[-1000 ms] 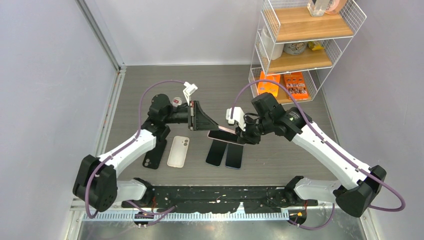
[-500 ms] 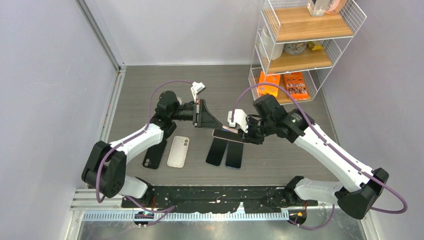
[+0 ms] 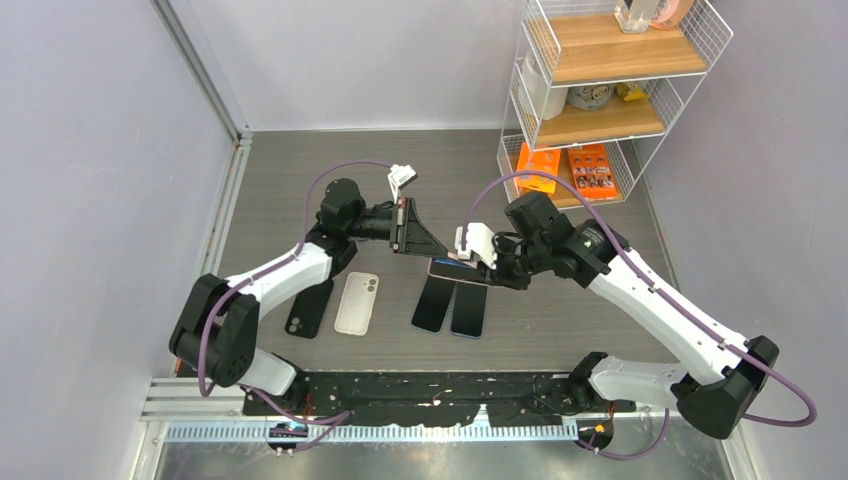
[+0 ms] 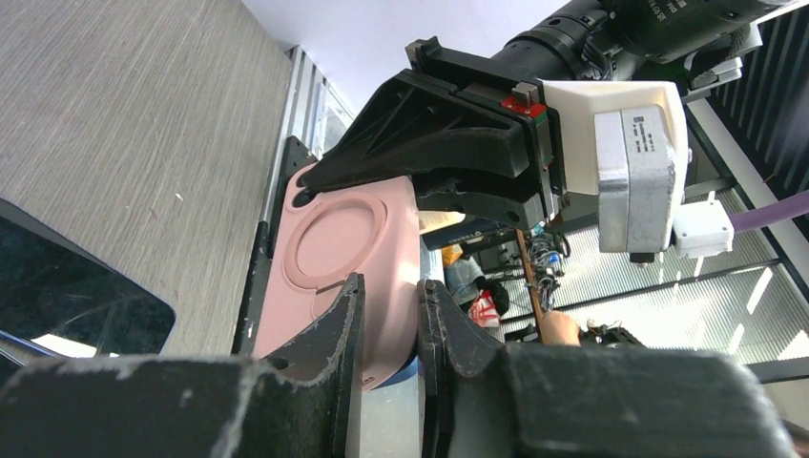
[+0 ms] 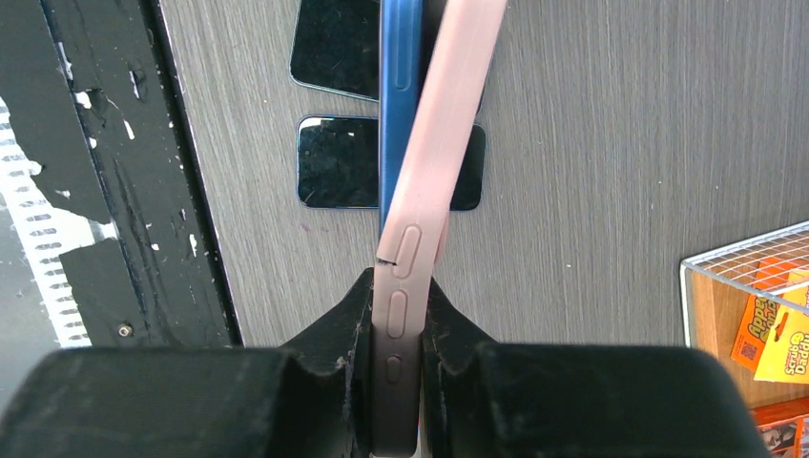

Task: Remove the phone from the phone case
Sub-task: Remove the phone case from the phone.

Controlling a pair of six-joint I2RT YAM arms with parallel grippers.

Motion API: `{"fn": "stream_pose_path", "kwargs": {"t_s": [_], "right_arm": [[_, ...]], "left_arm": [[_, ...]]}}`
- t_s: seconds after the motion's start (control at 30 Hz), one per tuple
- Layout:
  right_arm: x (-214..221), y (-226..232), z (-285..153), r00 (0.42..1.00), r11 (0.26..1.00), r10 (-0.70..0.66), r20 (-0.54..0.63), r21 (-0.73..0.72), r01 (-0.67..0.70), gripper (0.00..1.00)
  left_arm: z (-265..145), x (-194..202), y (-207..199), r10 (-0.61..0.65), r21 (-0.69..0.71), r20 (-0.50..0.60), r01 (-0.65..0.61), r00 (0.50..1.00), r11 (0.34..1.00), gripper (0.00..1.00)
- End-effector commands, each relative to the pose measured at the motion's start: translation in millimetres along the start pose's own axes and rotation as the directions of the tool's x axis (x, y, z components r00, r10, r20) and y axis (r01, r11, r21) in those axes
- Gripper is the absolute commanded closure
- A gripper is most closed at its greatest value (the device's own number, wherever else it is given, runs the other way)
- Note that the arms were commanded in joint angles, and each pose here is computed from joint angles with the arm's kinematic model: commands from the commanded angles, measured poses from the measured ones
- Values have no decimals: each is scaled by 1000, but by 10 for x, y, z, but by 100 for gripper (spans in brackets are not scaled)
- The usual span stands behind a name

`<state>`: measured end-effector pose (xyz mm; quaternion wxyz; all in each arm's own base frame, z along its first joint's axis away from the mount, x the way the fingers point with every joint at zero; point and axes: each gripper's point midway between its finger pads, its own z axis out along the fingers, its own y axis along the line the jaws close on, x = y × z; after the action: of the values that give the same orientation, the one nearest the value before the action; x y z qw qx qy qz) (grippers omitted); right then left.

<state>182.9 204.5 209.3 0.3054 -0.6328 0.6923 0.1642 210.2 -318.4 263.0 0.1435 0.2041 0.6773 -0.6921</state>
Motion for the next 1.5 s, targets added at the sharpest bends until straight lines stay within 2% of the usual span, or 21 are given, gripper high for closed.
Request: {"fn": "stream_pose_path", "kwargs": {"t_s": [0.0,0.33,0.67,0.73,0.9,1.13,1.47], "right_arm": [[-975,-31,-373,899,967,-255,357,100,235,95],[-1007,11,-379,896,964,-264,357,88,249,95],[-899,15,-265,916,973,-232,329,62,224,95],[-860,8,-241,921,975,-223,318,58,216,95],[-776,-19,-206,934,980,-200,296,56,192,95],[-754,-20,-247,940,986,-163,299,34,160,95],[-765,33,-267,944,990,-127,305,-24,141,95]], "left_arm": [[45,-126,488,-105,-151,104,120,989,981,100],[53,-128,527,-84,-166,93,99,992,981,100],[-12,-25,328,68,-141,18,-65,998,988,99],[-29,-4,254,99,-125,8,-98,995,987,93],[-79,53,49,178,-87,-20,-179,984,980,66],[-164,155,-181,250,-54,-66,-253,966,966,41],[-358,349,-663,453,41,-116,-451,884,891,1]]}}
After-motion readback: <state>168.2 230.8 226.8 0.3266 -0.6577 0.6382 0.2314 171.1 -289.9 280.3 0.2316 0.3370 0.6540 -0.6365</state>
